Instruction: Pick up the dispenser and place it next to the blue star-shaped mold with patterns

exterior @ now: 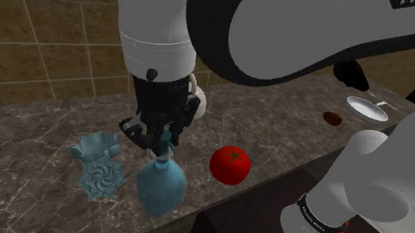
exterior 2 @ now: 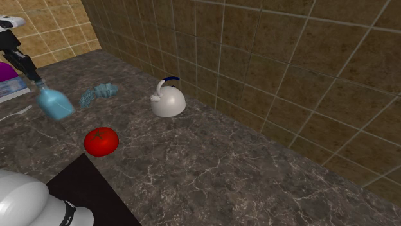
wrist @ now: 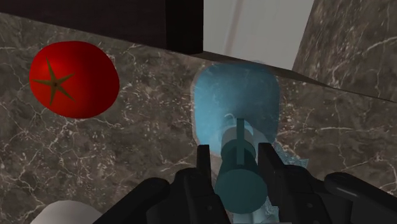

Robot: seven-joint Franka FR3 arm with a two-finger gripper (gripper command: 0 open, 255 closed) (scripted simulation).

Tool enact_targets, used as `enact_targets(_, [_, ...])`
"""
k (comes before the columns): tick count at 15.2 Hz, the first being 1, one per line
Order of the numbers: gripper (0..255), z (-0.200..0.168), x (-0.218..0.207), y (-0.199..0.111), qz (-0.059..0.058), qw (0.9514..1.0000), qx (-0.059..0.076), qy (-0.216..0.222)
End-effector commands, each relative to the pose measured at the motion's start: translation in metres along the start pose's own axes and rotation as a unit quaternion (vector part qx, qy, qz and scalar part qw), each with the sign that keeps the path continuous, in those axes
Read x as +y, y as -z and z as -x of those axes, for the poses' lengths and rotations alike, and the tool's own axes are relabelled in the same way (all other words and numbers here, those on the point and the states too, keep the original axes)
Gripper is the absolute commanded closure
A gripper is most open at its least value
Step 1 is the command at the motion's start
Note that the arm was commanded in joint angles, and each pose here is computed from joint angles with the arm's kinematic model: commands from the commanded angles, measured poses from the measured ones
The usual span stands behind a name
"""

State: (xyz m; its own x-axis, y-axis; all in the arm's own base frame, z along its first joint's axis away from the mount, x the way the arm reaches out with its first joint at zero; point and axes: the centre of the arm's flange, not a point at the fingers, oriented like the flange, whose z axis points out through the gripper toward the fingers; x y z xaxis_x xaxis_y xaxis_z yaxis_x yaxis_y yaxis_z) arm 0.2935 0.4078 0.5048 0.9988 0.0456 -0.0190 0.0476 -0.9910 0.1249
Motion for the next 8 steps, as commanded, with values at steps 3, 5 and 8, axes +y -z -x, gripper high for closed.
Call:
enact_targets(3, [255, 0.001, -0.003, -0.021, 0.0, 1.0, 0.0, 0.0])
enact_targets(5, [255, 0.001, -0.004, -0.032, 0.0, 1.0, 0.0, 0.0])
enact_targets(8, [255, 0.0, -0.006, -0.048, 0.0, 1.0, 0.0, 0.0])
